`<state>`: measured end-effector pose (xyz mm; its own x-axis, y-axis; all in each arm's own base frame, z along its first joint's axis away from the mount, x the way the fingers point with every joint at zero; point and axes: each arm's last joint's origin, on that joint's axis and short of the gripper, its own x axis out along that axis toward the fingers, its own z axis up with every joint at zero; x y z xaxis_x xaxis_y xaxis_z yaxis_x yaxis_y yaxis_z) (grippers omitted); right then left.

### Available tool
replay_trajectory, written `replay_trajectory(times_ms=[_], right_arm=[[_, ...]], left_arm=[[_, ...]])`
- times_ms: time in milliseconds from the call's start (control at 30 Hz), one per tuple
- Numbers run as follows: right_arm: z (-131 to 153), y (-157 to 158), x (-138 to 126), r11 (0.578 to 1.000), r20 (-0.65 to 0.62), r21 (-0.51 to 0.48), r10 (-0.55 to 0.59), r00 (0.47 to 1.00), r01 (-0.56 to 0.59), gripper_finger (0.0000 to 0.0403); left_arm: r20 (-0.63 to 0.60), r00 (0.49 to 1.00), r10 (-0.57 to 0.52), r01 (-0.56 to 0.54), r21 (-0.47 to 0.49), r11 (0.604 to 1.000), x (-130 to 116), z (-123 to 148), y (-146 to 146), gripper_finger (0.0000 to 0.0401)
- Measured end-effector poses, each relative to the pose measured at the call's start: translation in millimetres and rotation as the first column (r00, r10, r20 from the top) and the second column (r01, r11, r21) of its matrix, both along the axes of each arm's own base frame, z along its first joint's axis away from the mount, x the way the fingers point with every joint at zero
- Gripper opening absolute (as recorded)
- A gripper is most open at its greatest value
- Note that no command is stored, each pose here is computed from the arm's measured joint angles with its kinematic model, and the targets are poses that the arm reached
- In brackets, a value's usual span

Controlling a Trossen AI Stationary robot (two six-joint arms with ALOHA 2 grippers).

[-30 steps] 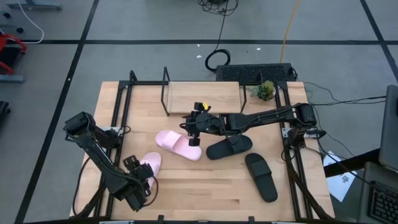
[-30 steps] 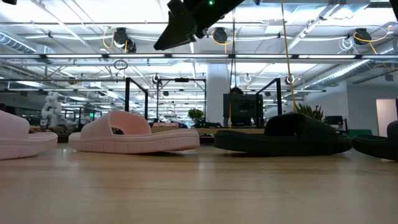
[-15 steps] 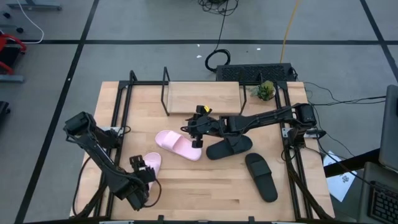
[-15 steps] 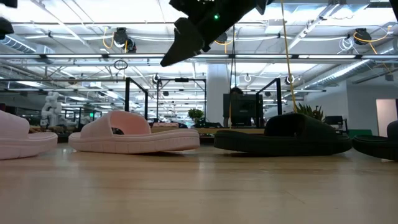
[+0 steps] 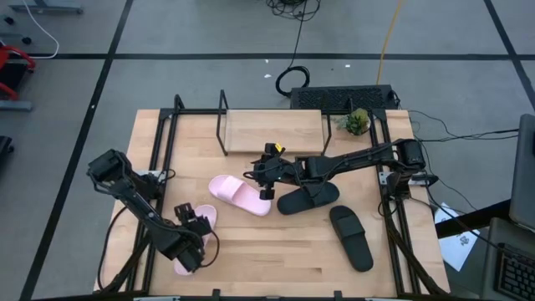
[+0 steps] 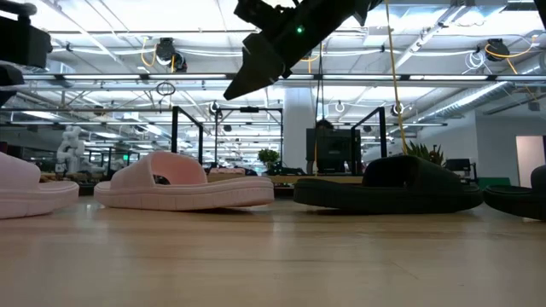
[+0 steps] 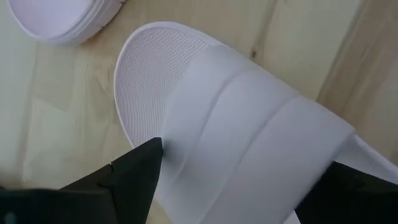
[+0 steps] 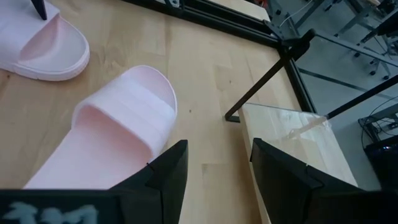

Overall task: Pick and place slides into the shelf
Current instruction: Put the left pink slipper on the shelf

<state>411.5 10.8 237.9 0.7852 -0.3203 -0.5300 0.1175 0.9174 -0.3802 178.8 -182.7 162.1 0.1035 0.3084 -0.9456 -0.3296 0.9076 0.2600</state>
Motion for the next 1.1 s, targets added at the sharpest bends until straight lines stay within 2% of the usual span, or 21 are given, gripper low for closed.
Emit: replay_trajectory(times_ms=[133,433,467,600,667,767,833,900,1000,1100], right_arm=[[0.0,0.0,0.0,1.000,0.000,0.000,0.000,1.000,0.000,0.0169],[0.1,-4.9,0.2,1.000,0.002,0.002,-0.010,1.000,0.010,0.0169],[0.3,-6.2,0.4,1.000,0.005,0.005,-0.014,1.000,0.014,0.0169],[1.8,-12.6,1.4,0.998,0.033,0.031,-0.046,0.998,0.045,0.0169],[2.7,-15.2,1.9,0.998,0.046,0.039,-0.055,0.997,0.054,0.0169],[4.7,-16.5,3.2,0.998,0.071,0.039,-0.060,0.996,0.057,0.0169],[7.1,-16.5,4.5,0.998,0.095,0.026,-0.052,0.994,0.050,0.0169],[11.3,-16.7,6.4,0.998,0.138,0.000,-0.066,0.988,0.066,0.0169],[20.0,-19.2,8.9,0.986,0.205,-0.107,-0.107,0.973,0.131,0.0169],[35.5,-23.5,7.0,0.929,0.264,-0.269,-0.184,0.947,0.256,0.0169]], left_arm=[[-0.010,0.999,0.033,-0.034,-0.018,0.999,0.4,-0.2,0.6,0.0249],[-0.060,0.997,0.049,-0.053,-0.056,0.997,-1.5,-0.7,-0.4,0.0032],[-0.063,0.997,0.051,-0.055,-0.062,0.997,-1.8,0.0,-0.4,0.0017],[-0.090,0.993,0.082,-0.090,-0.090,0.992,-3.1,8.6,-1.3,0.0009],[-0.122,0.987,0.103,-0.112,-0.072,0.991,-4.4,20.0,-0.8,0.0005],[-0.158,0.976,0.151,-0.154,-0.007,0.988,-6.0,46.4,0.9,0.0003],[-0.162,0.971,0.175,-0.166,0.069,0.984,-7.2,69.2,3.6,0.0003],[-0.093,0.979,0.181,-0.171,0.104,0.980,-4.5,92.0,4.3,0.0002],[0.098,0.979,0.176,-0.180,0.025,0.983,7.0,119.7,10.4,0.0002],[0.168,0.967,0.191,-0.205,0.068,0.976,21.6,138.4,28.7,0.0001]])
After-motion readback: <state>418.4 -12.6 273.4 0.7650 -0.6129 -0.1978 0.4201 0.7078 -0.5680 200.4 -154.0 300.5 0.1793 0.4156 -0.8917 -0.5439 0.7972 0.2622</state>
